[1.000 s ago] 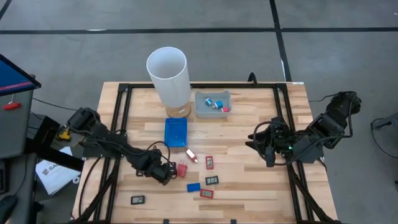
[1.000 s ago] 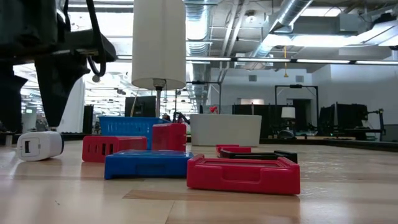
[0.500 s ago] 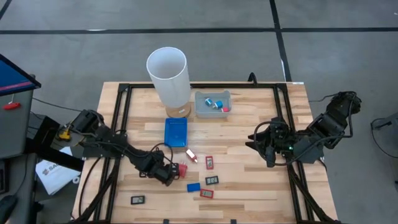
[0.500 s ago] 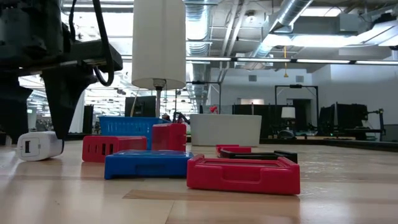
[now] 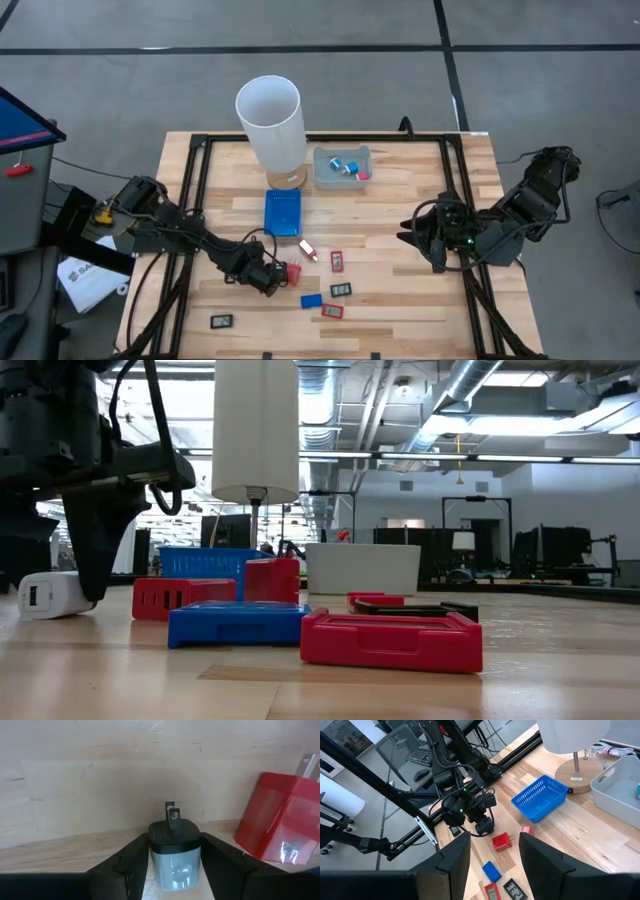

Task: Pick & Place Office items
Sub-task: Put the white charger adapter into the gray bin

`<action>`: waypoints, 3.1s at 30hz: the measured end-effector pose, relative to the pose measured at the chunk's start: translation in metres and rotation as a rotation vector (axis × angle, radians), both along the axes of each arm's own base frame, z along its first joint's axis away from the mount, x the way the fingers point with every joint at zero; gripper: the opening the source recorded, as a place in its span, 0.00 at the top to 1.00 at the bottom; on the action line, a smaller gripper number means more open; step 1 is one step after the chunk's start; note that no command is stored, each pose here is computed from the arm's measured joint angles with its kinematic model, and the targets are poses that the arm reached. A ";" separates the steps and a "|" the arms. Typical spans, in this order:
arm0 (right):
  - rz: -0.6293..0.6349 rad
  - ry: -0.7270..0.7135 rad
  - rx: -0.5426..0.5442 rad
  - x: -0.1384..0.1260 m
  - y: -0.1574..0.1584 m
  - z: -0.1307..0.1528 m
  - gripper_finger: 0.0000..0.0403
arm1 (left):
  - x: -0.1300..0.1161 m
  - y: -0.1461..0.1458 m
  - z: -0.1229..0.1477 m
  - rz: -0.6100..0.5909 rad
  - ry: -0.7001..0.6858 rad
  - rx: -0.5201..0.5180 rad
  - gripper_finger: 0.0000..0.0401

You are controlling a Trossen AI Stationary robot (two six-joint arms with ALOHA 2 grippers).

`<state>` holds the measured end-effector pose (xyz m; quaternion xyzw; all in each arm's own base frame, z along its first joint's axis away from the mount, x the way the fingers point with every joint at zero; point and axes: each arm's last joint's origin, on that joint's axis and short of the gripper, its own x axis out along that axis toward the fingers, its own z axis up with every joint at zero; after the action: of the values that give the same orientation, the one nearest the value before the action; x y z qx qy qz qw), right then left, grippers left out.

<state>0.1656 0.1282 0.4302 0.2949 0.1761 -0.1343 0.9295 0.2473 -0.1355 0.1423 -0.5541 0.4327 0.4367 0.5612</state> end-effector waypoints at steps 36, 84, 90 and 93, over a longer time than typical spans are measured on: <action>-0.055 -0.156 -0.494 0.062 -0.016 0.022 0.60 | 0.027 0.076 0.191 -0.432 -1.365 0.524 0.65; -0.181 -0.046 -0.914 0.142 -0.002 -0.008 0.35 | 0.015 0.076 0.217 0.414 -1.532 0.555 0.65; -0.194 -0.089 -0.896 0.150 -0.004 -0.007 0.35 | 0.028 0.067 0.206 0.519 -1.570 0.533 0.65; -0.176 -0.105 -0.889 0.151 -0.004 -0.007 0.35 | 0.035 0.064 0.200 0.545 -1.602 0.513 0.65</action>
<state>0.3165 0.1237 0.4234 -0.1123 0.0281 -0.2603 0.9586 0.2822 -0.0710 0.3422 -0.6344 -0.3491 0.1197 0.6792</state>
